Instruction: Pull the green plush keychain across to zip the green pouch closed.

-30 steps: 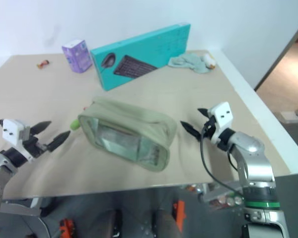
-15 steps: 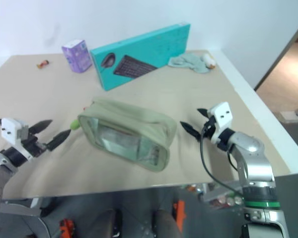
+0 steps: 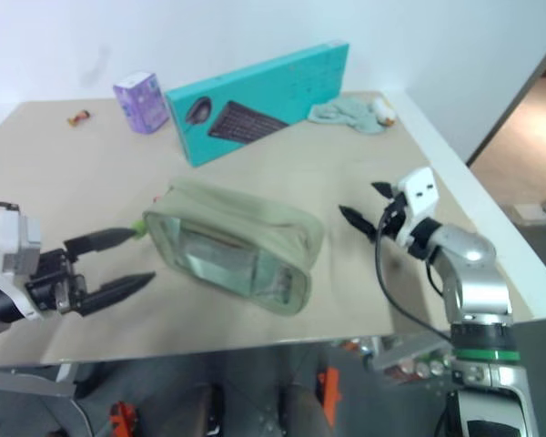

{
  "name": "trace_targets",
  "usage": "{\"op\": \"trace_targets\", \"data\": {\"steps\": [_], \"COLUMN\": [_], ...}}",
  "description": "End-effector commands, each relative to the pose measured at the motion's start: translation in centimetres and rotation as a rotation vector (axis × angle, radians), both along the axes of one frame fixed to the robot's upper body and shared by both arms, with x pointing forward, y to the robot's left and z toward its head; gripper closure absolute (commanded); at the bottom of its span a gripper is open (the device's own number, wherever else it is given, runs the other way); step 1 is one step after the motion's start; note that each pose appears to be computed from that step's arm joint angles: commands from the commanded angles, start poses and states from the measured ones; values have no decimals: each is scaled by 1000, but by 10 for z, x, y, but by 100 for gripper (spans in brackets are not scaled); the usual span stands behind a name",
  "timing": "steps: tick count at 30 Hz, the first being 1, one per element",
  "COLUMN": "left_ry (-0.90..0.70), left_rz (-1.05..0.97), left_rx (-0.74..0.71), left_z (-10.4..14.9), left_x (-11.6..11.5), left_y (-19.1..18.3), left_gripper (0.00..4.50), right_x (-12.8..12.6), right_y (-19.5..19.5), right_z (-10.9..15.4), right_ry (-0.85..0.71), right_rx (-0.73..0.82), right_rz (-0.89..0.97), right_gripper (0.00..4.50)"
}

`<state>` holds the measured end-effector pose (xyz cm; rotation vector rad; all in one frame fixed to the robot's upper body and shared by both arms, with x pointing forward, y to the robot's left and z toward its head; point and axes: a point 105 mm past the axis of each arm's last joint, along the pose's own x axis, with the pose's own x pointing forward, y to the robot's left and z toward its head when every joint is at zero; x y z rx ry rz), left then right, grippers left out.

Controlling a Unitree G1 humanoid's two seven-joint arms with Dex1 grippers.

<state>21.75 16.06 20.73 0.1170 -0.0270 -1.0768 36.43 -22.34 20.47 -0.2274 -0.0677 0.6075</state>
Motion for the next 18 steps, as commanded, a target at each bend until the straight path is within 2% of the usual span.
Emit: {"op": "trace_targets", "data": {"steps": [1,5,7,11,15,18], "left_ry": [0,3,-7,-21,-32,-33], "left_rz": [-65,-92,-99,-120,-144,-148], "left_rx": [14,11,6,7,-3,-3], "left_z": [-3,-5,-4,-3,-2,-3], "left_x": [-3,1,6,15,22,25], "left_y": [-14,-19,-20,-22,-29,-30], "left_gripper": [5,5,5,5,5,5], "right_x": [-16,-37,-57,-95,-104,-113], "right_y": [-6,-2,15,46,52,62], "right_z": [59,86,89,67,52,53], "right_ry": [-90,-79,-45,33,63,79], "right_rx": [6,-19,-31,-116,-119,-91], "right_rz": [67,134,214,340,349,396], "right_gripper": [0,0,0,0,0,0]}}
